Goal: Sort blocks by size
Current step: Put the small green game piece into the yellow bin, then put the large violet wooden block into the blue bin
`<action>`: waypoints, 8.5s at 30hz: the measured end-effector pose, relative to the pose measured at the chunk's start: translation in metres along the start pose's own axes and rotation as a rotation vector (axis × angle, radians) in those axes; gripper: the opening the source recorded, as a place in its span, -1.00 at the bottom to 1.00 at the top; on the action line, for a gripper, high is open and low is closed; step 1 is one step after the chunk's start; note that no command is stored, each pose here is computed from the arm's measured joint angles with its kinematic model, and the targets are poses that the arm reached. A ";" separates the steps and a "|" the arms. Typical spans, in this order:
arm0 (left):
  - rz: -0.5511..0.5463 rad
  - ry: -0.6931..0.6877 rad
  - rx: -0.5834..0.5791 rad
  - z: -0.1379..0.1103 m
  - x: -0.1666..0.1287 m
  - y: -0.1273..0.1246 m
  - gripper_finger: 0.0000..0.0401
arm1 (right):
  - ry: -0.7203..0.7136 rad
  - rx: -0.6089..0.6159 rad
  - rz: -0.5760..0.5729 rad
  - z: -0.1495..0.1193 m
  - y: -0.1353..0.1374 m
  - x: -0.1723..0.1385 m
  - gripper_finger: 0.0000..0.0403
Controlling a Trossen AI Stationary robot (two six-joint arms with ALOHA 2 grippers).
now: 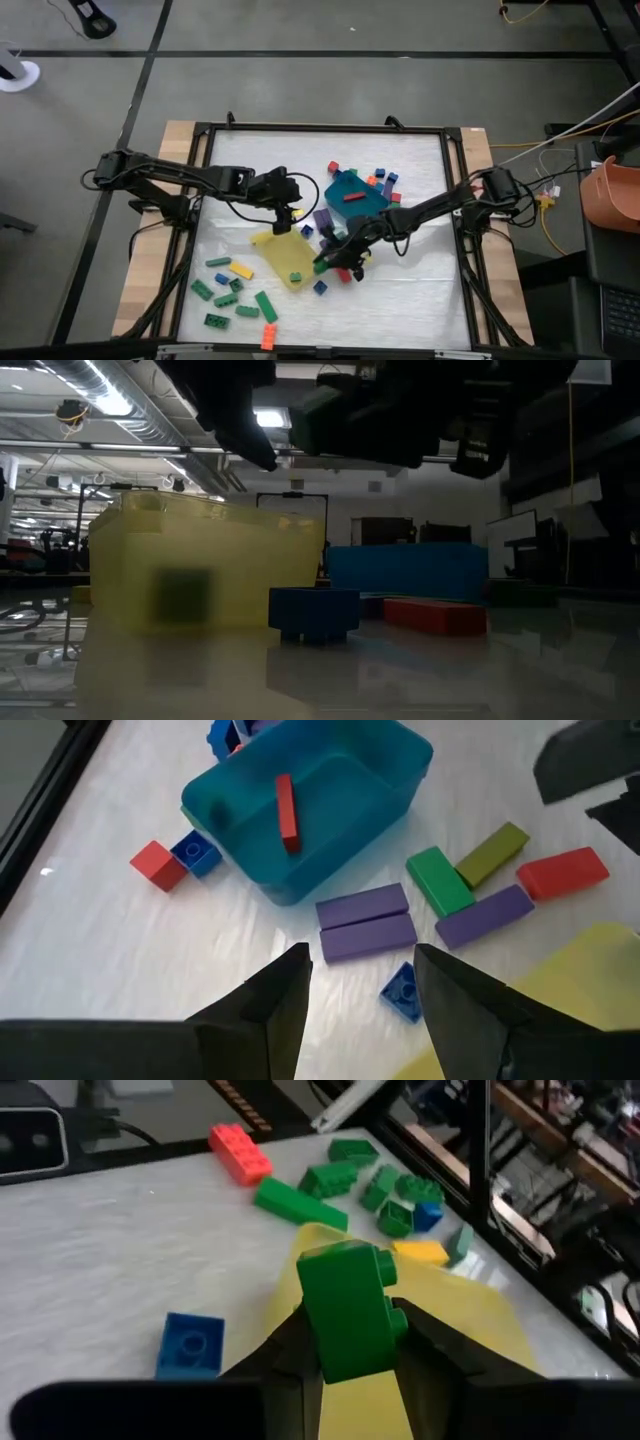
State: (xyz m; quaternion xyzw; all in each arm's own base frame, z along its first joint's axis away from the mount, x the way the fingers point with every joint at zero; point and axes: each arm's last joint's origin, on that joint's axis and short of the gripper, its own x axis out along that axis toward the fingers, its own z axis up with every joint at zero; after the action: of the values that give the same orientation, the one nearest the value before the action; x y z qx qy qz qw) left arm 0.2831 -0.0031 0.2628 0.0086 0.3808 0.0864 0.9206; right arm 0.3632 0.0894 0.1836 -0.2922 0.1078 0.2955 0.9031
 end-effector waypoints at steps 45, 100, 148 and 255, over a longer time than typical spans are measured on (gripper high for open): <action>-0.001 0.000 -0.005 0.000 0.000 -0.001 -0.16 | 0.065 0.045 -0.009 -0.012 -0.020 0.018 0.08; -0.147 0.181 -0.103 -0.040 0.145 0.037 -0.16 | 0.438 0.322 -0.397 0.086 -0.024 -0.194 0.06; -0.120 0.232 0.513 -0.042 0.121 0.073 -0.16 | 0.740 0.640 -0.447 0.060 0.007 -0.228 0.06; -0.010 -0.415 -0.094 0.012 0.147 0.046 -0.36 | 0.713 1.412 -0.824 -0.063 0.085 -0.191 0.06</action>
State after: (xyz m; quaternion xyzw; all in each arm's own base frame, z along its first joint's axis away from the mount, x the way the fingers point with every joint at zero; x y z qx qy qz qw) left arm 0.3866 0.0673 0.1722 -0.0185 0.1786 0.0956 0.9791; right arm 0.1581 0.0177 0.1636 0.2423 0.4256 -0.2964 0.8199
